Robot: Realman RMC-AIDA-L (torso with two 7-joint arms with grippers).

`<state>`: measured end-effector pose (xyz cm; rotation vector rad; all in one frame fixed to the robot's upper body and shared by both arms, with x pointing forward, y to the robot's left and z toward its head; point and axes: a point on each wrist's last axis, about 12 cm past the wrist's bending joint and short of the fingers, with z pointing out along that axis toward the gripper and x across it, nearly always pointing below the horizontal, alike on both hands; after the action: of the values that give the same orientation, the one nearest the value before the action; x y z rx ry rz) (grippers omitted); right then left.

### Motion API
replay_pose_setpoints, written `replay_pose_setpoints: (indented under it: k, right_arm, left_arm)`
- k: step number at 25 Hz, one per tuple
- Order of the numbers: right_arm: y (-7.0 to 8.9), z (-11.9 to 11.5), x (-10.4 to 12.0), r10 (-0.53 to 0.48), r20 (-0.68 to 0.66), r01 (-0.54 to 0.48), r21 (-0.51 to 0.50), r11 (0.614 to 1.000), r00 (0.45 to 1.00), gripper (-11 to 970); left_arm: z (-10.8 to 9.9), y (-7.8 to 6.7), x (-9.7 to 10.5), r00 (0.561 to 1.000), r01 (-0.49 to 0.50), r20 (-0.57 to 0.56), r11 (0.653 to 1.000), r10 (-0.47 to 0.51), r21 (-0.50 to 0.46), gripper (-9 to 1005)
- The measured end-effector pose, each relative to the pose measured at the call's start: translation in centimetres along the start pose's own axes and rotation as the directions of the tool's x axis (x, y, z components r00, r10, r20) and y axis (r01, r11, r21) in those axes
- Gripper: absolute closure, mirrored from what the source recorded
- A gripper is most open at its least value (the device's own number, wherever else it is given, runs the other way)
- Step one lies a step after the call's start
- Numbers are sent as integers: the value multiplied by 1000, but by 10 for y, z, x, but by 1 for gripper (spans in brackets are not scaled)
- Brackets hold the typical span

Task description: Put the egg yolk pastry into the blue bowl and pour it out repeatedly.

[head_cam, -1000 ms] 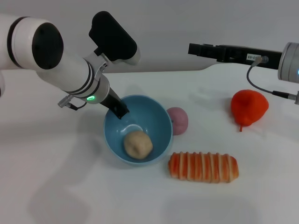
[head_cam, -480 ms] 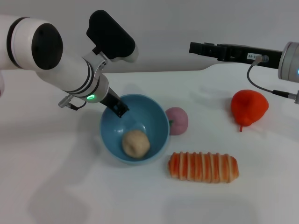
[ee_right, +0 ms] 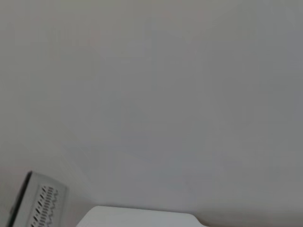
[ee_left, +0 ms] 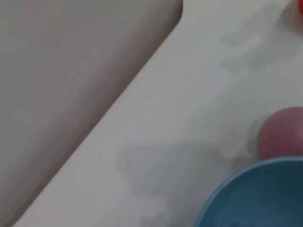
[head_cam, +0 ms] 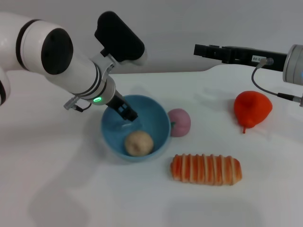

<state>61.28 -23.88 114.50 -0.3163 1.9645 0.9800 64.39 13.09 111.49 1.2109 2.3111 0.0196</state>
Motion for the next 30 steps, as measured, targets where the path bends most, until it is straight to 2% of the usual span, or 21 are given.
replay_pose_setpoints:
  k: [6, 11, 14, 20, 23, 26, 27, 28, 30]
  right_arm:
    - [-2, -2, 0, 4, 4, -4, 5, 1000, 1000, 399]
    - [-3, -4, 1, -6, 5, 6, 10, 1000, 1000, 398]
    - [-7, -6, 2, -19, 19, 19, 34, 999, 1000, 397]
    - [-20, -13, 3, -127, 49, 120, 134, 984, 991, 396]
    - [-28, -14, 3, -199, 62, 184, 194, 963, 978, 396]
    - [-38, -16, 4, -256, 106, 221, 261, 940, 961, 395]
    - [-41, -18, 5, -276, 118, 235, 276, 932, 954, 395]
    - [-44, -19, 6, -298, 133, 250, 290, 924, 945, 395]
    - [-49, -23, 9, -347, 164, 284, 316, 905, 923, 395]
  left_arm:
    - [-7, 4, -4, 1000, 4, 12, 999, -3, -48, 300]
    - [-12, 6, -6, 1000, 5, 31, 997, -3, -72, 303]
    - [-17, 11, -3, 998, -14, 51, 992, 21, -127, 306]
    - [-27, 21, -1, 975, 41, 221, 976, 7, -214, 307]
    - [-30, 23, 0, 942, 98, 335, 964, -10, -248, 307]
    - [-32, 27, 1, 894, 207, 440, 947, -82, -244, 307]
    - [-32, 27, 1, 894, 207, 440, 947, -82, -244, 307]
    - [-32, 28, 5, 841, 295, 523, 928, -139, -228, 307]
    - [-30, 28, 10, 801, 331, 580, 916, -147, -226, 307]
